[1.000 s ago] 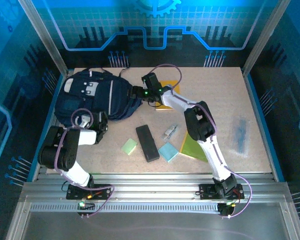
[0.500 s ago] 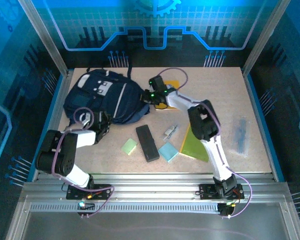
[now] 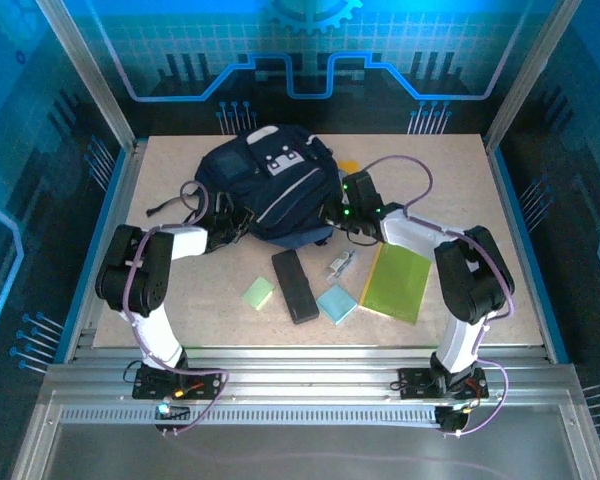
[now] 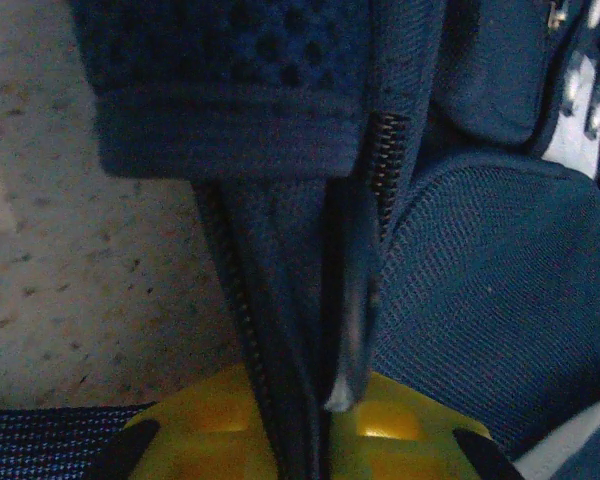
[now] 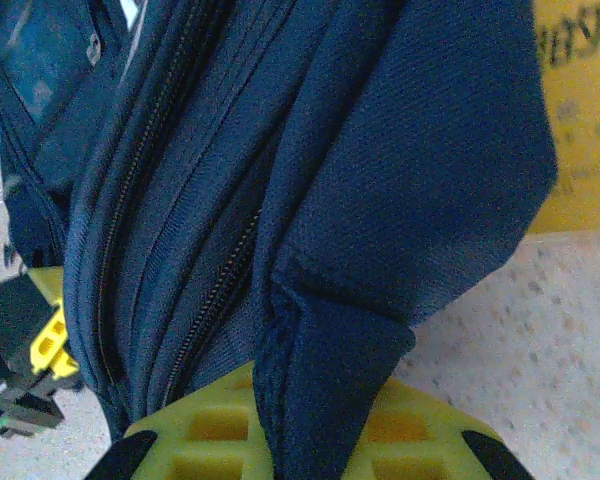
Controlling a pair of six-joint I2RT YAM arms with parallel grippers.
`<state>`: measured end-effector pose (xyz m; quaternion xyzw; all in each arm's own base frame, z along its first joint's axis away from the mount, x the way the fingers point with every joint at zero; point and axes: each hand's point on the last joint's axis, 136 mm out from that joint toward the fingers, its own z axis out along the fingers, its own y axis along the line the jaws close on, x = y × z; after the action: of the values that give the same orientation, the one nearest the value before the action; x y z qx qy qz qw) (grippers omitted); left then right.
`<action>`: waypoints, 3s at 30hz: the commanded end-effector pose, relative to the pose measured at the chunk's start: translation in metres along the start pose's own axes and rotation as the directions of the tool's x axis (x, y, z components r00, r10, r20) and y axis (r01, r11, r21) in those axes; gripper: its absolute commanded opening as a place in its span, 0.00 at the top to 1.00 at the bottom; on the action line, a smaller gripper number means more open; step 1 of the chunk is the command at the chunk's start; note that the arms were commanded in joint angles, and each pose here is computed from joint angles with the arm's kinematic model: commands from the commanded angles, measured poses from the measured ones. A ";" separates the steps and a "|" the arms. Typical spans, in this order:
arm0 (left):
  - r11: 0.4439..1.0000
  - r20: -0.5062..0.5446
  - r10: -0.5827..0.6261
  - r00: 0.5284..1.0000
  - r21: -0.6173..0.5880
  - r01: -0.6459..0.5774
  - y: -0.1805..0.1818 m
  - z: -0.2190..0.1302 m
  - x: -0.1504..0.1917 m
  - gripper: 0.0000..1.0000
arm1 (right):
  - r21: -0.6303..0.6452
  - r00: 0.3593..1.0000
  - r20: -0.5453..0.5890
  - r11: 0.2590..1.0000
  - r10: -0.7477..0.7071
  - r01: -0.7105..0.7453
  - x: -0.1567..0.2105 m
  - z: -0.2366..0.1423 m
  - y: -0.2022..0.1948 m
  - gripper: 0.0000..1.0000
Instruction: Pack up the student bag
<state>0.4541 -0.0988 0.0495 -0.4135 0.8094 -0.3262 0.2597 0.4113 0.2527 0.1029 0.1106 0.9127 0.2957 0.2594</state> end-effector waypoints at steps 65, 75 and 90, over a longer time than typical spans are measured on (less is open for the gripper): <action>0.899 0.002 0.438 0.899 0.003 -0.438 -0.111 0.043 -0.059 0.02 | -0.299 0.983 -0.155 0.953 -0.102 0.052 -0.020 -0.026 0.029 0.65; 0.845 0.047 0.528 0.848 -0.123 -0.520 -0.114 -0.003 -0.097 0.01 | -0.089 0.999 -0.023 0.995 -0.044 0.042 -0.054 -0.063 -0.057 0.25; 0.916 -0.025 0.399 0.917 0.055 -0.397 -0.071 -0.067 0.049 0.06 | -0.158 0.997 0.011 0.984 0.082 -0.079 -0.090 0.005 -0.096 0.15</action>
<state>0.4313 -0.1438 0.1441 -0.1889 0.8892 -0.2626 0.3235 0.4668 0.1357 0.0685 0.1315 0.8984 0.3398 0.2451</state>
